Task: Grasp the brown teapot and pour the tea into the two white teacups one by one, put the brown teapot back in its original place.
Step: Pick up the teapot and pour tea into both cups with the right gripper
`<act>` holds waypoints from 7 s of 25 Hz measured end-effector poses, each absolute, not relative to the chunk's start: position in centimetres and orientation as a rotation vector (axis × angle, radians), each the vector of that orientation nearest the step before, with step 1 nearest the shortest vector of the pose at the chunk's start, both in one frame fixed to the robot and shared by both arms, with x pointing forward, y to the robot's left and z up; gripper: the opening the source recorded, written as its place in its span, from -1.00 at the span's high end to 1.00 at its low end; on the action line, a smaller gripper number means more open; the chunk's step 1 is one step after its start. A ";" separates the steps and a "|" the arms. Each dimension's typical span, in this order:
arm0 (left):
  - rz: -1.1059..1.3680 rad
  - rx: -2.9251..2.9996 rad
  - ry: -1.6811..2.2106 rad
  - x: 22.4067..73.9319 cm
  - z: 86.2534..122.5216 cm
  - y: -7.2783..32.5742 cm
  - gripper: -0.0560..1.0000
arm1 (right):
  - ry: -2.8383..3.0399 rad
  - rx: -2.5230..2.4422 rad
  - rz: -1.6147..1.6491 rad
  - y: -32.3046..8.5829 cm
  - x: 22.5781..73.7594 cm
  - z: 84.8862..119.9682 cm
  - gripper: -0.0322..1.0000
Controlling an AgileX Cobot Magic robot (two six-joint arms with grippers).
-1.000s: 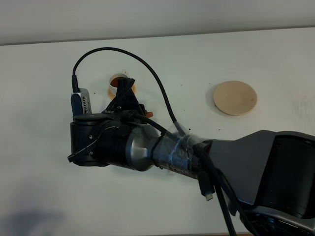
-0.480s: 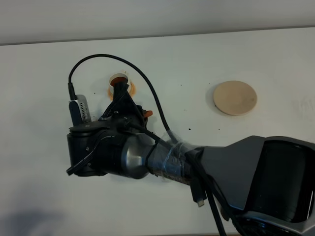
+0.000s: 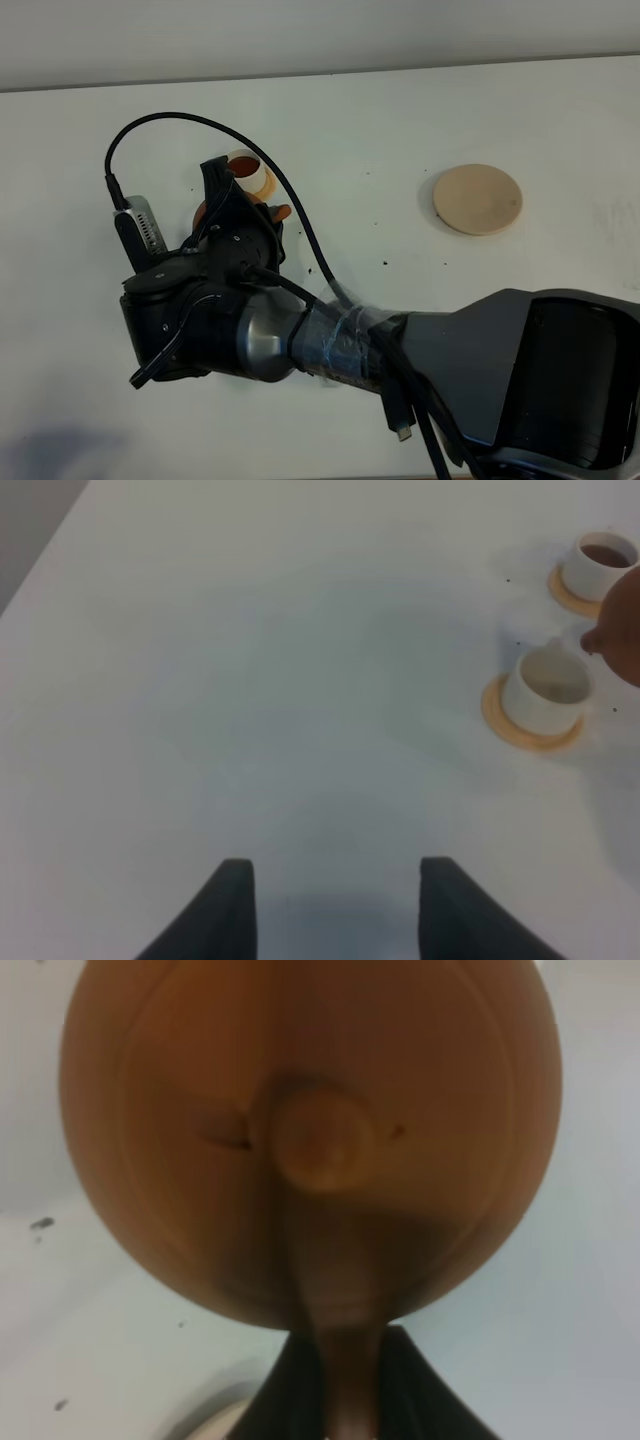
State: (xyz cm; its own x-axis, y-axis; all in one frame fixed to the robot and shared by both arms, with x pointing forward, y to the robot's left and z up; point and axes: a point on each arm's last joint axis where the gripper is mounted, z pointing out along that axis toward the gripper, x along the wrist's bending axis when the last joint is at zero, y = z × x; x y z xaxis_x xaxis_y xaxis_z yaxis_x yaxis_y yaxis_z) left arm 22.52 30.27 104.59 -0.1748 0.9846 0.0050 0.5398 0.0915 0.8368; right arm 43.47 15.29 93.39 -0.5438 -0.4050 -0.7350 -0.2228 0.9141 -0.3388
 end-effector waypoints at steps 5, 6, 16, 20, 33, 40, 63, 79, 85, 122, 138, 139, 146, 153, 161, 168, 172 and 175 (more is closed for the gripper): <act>0.970 1.499 1.784 22.5 104.6 30.3 0.17 | 2.161 -0.455 -0.260 15.3 43.5 93.4 0.76; 0.970 1.499 1.784 22.5 104.6 30.3 0.17 | 2.159 -0.460 -0.264 15.3 43.5 93.3 0.76; 0.970 1.499 1.784 22.5 104.6 30.3 0.17 | 2.134 -0.499 -0.325 15.3 43.6 92.1 0.76; 0.970 1.499 1.784 22.5 104.6 30.3 0.17 | 2.113 -0.526 -0.341 15.4 43.5 91.9 0.76; 0.970 1.499 1.784 22.5 104.6 30.3 0.17 | 2.012 -0.599 -0.362 16.1 42.9 91.9 0.76; 0.970 1.499 1.784 22.5 104.6 30.3 0.17 | 1.985 -0.627 -0.379 16.2 42.9 92.0 0.76; 0.970 1.499 1.784 22.5 104.6 30.3 0.17 | 1.860 -0.730 -0.447 16.5 43.1 92.7 0.76; 0.970 1.499 1.784 22.5 104.6 30.3 0.17 | 1.801 -0.763 -0.508 16.4 43.3 93.2 0.76; 0.970 1.500 1.783 22.5 104.6 30.3 0.17 | 1.791 -0.780 -0.521 16.4 43.3 93.2 0.76; 0.970 1.500 1.783 22.5 104.6 30.3 0.17 | 1.707 -0.850 -0.564 16.8 43.0 93.6 0.76; 0.970 1.500 1.783 22.5 104.6 30.3 0.17 | 1.694 -0.861 -0.572 16.8 43.0 93.7 0.76; 0.970 1.500 1.783 22.5 104.6 30.3 0.17 | 1.693 -0.861 -0.573 16.8 43.0 93.7 0.76; 0.970 1.500 1.783 22.5 104.6 30.3 0.17 | 1.685 -0.867 -0.578 16.8 43.0 93.7 0.76; 0.970 1.500 1.783 22.5 104.6 30.3 0.17 | 1.685 -0.867 -0.578 16.8 43.0 93.7 0.76; 0.970 1.500 1.783 22.5 104.6 30.3 0.17 | 1.748 -0.829 -0.545 16.7 42.9 93.4 0.76; 0.970 1.500 1.783 22.5 104.6 30.3 0.17 | 1.833 -0.755 -0.489 16.5 42.8 92.9 0.76; 0.970 1.500 1.783 22.5 104.6 30.3 0.17 | 1.893 -0.688 -0.442 16.3 42.6 92.9 0.76; 0.970 1.500 1.783 22.5 104.6 30.3 0.17 | 1.941 -0.617 -0.391 16.1 42.6 93.7 0.76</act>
